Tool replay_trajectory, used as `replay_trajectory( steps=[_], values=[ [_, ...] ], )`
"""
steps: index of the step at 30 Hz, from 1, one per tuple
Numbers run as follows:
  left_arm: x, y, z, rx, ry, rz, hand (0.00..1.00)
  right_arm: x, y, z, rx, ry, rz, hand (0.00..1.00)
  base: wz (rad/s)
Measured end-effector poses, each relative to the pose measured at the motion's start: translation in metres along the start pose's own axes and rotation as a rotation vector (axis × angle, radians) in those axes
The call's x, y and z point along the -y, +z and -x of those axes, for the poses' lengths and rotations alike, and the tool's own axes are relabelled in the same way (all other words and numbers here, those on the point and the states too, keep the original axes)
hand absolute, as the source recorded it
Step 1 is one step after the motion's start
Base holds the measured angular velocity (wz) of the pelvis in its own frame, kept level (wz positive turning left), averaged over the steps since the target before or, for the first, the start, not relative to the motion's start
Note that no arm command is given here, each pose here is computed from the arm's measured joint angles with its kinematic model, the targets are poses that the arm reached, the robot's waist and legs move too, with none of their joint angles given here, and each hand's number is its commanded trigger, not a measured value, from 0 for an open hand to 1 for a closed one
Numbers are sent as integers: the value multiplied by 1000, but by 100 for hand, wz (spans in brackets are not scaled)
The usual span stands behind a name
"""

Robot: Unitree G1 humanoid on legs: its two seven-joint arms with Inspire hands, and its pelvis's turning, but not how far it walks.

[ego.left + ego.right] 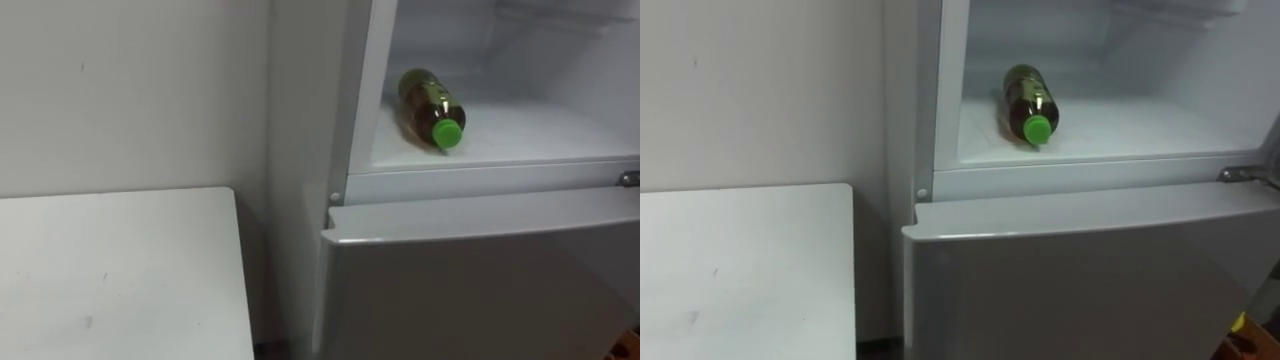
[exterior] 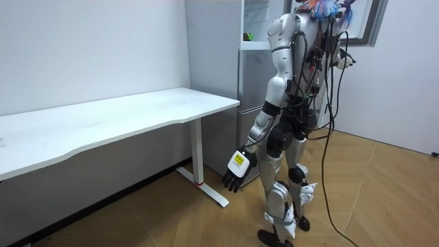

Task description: Put the bottle in the upper fridge

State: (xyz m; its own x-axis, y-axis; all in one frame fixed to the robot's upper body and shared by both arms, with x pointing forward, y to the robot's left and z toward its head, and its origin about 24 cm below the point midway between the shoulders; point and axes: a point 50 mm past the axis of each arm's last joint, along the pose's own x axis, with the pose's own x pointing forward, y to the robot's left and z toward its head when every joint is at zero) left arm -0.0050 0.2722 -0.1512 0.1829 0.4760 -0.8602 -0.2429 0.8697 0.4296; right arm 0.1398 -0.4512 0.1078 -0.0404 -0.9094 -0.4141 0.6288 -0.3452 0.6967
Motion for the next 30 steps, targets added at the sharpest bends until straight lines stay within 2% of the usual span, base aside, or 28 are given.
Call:
replay_trajectory(
  steps=[6,14,19,25,30],
  values=[
    [-9,-6,0,-19,16,36,0,-13,-6,7,18,22,66,0,-1],
    [-10,-11,1,-35,42,75,0,-25,-19,23,20,74,242,0,-8],
    [-14,-25,3,-88,67,81,0,-26,-23,27,64,79,348,0,-2],
    [-17,-40,7,-125,80,87,0,-32,-24,36,51,111,419,0,-1],
    [-16,-41,8,-111,83,97,0,-37,-34,47,25,169,492,0,-7]
  ],
)
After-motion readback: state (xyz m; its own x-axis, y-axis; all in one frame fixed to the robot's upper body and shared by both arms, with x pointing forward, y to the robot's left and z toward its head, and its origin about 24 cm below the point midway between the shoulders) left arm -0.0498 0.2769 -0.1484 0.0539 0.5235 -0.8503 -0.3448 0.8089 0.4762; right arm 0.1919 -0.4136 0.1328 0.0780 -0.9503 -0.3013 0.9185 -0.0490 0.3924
